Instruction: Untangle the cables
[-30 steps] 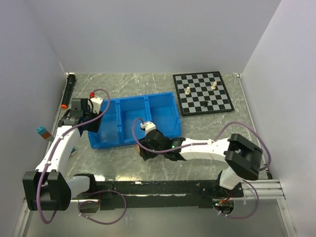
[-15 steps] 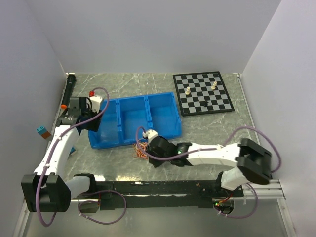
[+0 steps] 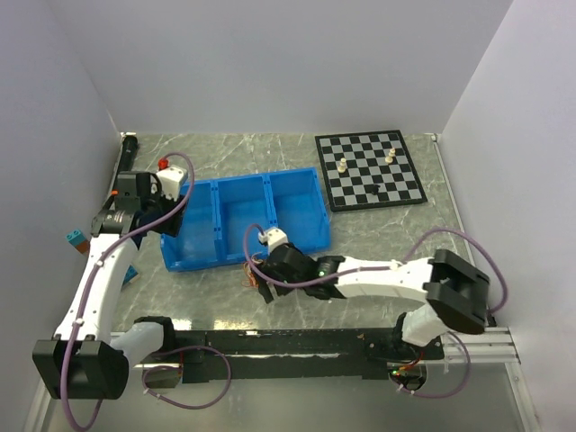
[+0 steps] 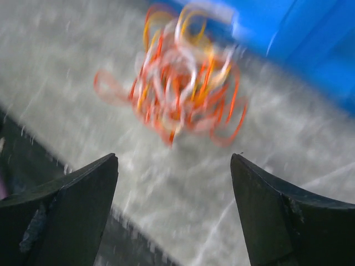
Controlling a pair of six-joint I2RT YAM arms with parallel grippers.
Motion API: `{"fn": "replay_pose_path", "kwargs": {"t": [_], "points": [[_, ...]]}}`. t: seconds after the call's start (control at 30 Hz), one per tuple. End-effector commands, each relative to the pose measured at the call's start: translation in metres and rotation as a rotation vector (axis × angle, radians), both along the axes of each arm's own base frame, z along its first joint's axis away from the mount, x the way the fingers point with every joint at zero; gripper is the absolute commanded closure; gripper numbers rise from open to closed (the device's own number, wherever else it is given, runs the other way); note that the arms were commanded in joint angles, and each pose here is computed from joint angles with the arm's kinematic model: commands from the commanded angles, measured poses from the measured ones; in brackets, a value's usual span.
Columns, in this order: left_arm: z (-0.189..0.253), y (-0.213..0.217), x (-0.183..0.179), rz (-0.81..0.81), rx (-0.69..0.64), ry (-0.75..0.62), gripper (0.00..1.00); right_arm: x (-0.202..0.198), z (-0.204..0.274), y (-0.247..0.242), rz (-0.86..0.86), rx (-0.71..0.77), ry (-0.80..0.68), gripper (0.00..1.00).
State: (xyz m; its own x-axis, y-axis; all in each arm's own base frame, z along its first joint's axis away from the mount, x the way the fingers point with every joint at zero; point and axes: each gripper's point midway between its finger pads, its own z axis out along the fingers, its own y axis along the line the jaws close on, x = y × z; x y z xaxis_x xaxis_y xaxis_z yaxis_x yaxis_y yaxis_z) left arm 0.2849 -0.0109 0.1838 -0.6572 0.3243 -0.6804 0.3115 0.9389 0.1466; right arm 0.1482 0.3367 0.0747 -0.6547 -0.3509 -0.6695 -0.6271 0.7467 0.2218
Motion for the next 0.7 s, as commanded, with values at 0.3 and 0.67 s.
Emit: {"fn": "replay_pose_path", "kwargs": {"t": [0.3,0.67], "points": [[0.024,-0.002,-0.009,0.023,-0.027,-0.078,0.34,0.056,-0.007,0.043,-0.044,-0.009,0.026,0.4],[0.047,-0.031,-0.008,-0.055,-0.163,-0.138,0.22,-0.012,0.016,0.026,0.125,0.122,0.087,1.0]]}}
